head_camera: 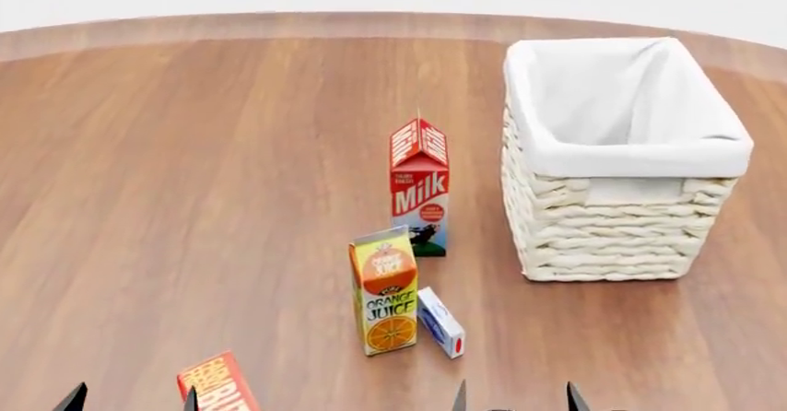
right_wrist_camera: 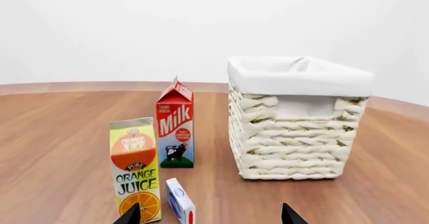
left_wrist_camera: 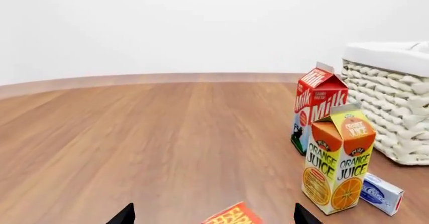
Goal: Pick up the orange juice, and put it in the basket.
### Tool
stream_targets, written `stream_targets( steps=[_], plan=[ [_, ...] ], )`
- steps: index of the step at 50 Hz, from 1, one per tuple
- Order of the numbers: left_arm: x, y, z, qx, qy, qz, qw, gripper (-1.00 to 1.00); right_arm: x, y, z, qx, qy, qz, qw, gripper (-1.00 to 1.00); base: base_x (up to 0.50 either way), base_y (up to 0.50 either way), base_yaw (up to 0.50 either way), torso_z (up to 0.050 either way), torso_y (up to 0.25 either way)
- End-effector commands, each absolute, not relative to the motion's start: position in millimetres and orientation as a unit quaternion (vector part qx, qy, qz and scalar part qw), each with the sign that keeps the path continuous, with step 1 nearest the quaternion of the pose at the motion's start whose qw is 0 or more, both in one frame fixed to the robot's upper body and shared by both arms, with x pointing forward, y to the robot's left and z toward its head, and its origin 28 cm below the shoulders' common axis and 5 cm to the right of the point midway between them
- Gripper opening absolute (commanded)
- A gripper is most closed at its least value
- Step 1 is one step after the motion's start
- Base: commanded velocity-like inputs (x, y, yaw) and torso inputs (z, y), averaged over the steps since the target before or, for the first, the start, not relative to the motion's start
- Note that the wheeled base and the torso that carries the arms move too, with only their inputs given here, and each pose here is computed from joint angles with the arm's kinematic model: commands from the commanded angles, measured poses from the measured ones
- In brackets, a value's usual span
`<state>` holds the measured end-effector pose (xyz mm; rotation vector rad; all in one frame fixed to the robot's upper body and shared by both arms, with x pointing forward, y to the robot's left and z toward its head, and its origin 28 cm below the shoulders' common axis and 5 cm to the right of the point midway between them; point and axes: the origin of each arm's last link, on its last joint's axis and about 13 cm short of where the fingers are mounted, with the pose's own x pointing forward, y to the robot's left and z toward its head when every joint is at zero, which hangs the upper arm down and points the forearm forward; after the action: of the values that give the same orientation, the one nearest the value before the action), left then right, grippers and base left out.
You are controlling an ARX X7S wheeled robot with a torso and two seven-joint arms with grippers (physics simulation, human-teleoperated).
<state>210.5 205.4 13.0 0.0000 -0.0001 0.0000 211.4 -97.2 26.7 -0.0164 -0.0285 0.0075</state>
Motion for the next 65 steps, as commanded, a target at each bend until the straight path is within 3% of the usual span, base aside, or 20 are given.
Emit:
stream_targets(
  steps=[1,65],
  plan=[
    [210.5,205.4,13.0,0.000,0.000,0.000,1.000,1.00,211.2,-98.1,26.7,-0.008,-0.013,0.003,1.000,1.00,0.22,0.00,0.00,0.000,0.000],
    [210.5,205.4,13.0,0.000,0.000,0.000,1.000,1.00,204.5,-96.9,31.6,-0.010,-0.017,0.004,1.000,1.00,0.22,0.00,0.00,0.000,0.000]
  ],
)
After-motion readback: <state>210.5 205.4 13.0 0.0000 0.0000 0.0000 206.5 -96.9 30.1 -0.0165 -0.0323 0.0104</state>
